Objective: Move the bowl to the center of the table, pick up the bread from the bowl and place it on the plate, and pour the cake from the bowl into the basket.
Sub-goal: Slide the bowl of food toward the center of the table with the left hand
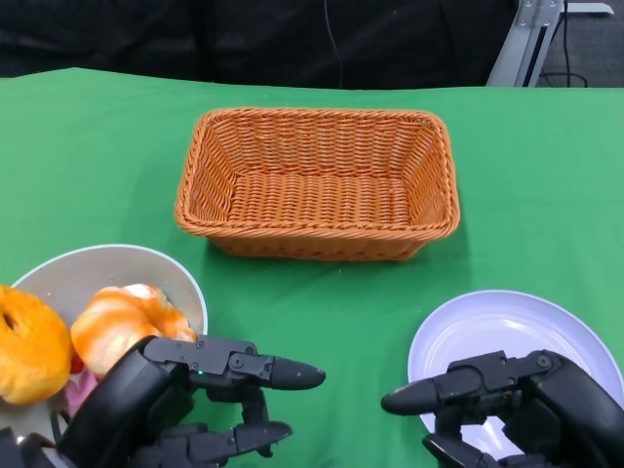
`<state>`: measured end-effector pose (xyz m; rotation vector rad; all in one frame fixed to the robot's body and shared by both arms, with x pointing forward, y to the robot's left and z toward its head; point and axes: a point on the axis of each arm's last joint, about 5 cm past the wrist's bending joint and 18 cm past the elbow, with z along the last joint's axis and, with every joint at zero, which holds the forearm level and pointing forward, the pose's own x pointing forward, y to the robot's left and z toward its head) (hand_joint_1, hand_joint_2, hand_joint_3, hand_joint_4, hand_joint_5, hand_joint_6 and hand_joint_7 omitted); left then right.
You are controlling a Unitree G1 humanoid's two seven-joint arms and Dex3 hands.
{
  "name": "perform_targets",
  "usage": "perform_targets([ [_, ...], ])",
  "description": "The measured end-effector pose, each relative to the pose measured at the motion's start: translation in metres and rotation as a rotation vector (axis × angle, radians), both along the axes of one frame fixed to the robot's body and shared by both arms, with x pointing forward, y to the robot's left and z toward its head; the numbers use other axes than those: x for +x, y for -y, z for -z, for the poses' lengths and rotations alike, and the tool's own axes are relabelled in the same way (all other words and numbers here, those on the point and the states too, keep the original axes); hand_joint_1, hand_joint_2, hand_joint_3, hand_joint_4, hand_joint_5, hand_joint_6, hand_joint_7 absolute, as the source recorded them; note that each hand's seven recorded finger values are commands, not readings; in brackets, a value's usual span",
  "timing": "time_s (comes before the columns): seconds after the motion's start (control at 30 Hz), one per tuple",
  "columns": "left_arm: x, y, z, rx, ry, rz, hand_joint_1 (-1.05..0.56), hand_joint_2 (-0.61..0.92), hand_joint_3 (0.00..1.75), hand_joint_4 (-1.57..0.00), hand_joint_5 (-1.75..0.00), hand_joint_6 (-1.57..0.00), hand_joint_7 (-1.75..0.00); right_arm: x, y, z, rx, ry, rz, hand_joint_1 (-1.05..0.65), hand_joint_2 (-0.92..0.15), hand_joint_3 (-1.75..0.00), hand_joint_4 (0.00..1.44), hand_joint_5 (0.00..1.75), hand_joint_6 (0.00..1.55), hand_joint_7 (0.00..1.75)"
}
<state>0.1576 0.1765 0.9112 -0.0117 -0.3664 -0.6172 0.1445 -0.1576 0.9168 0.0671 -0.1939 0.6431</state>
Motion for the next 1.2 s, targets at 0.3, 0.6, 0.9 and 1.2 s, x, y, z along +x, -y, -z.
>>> perform_targets([
  [0.3,0.0,0.0,0.003,-0.037,-0.017,-0.001,-0.12,0.84,0.38,-0.74,-1.51,-0.7,-1.18,0.001,-0.002,0.001,0.016,-0.018,-0.002,-0.19,-0.44,-1.06,0.71,1.67,0.71,1.33],
  [0.6,0.0,0.001,0.003,-0.041,-0.012,-0.009,-0.14,0.83,0.41,-0.75,-1.53,-0.69,-1.21,0.001,-0.004,0.002,0.026,-0.021,-0.002,-0.19,-0.43,-1.11,0.7,1.71,0.7,1.36],
  [0.9,0.005,-0.005,-0.01,-0.062,0.051,-0.166,-0.15,0.72,0.64,-0.74,-1.49,-0.68,-1.15,0.002,-0.005,0.002,0.023,-0.019,0.015,-0.17,-0.44,-1.1,0.68,1.71,0.69,1.37],
  [1.2,0.005,-0.008,-0.013,-0.085,0.061,-0.178,-0.18,0.78,0.51,-0.73,-1.43,-0.72,-1.07,0.002,-0.007,0.003,0.026,-0.007,0.03,-0.17,-0.43,-1.11,0.68,1.71,0.68,1.37],
])
